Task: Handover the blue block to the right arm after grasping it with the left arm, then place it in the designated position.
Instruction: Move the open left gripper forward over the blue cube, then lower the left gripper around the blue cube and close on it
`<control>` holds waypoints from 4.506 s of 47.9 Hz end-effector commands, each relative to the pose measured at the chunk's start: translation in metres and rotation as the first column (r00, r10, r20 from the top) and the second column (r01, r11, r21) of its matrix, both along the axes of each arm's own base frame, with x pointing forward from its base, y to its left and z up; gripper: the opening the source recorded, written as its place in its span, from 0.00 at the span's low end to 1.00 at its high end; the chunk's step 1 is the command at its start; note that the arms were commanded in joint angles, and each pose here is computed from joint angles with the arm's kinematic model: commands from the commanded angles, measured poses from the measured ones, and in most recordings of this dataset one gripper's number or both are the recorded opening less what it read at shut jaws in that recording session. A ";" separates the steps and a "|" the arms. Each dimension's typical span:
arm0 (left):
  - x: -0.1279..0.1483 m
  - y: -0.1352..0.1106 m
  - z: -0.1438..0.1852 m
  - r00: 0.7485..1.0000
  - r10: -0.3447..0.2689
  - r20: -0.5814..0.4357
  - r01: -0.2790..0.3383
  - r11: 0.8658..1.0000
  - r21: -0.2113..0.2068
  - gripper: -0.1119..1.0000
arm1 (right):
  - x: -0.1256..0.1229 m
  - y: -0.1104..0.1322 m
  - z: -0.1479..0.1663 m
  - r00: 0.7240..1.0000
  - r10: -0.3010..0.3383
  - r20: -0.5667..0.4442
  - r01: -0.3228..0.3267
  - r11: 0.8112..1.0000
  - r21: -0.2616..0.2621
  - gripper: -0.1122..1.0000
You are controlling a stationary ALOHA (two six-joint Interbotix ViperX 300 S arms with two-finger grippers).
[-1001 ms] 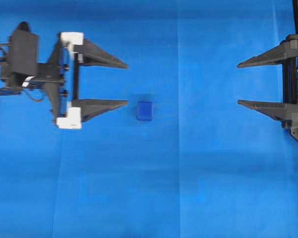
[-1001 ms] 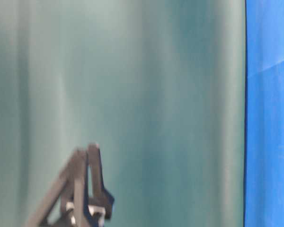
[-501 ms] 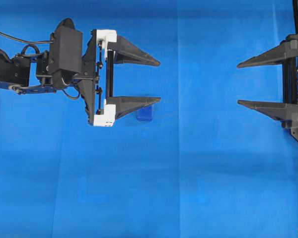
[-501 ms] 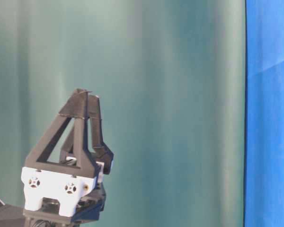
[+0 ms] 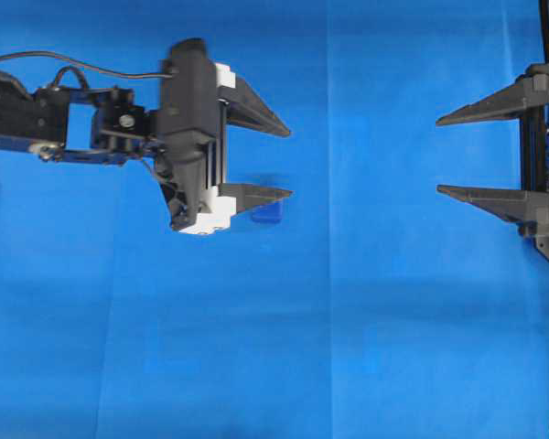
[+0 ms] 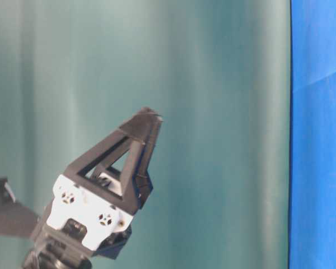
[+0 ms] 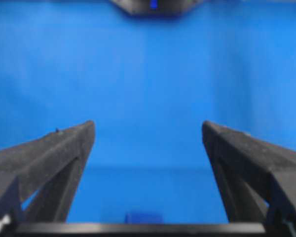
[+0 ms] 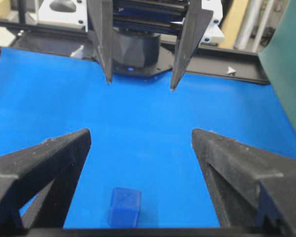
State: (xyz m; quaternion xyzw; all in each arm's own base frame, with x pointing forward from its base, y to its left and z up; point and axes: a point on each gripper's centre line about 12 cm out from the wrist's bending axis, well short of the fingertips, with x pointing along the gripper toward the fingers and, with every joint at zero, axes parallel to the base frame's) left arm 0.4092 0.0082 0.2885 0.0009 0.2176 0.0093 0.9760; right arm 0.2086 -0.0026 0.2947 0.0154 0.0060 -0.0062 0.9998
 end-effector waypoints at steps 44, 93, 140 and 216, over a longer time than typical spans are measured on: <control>0.039 0.005 0.015 0.870 -0.020 -0.493 0.047 0.998 0.042 0.93 | 0.004 0.000 0.005 1.000 -0.002 -0.020 0.002 1.000 0.005 0.97; 0.039 0.004 0.014 0.868 -0.015 -0.497 0.037 0.999 0.033 0.93 | 0.004 0.000 0.003 1.000 -0.002 -0.026 0.002 1.000 0.005 0.97; 0.038 0.001 -0.062 0.857 -0.003 -0.516 0.005 1.000 0.003 0.93 | 0.008 0.000 -0.004 0.998 -0.002 -0.057 0.002 1.000 0.005 0.97; 0.049 0.005 -0.173 0.836 -0.007 -0.548 0.017 1.000 0.013 0.73 | 0.013 -0.001 -0.011 0.997 -0.002 -0.083 0.002 1.000 0.006 0.97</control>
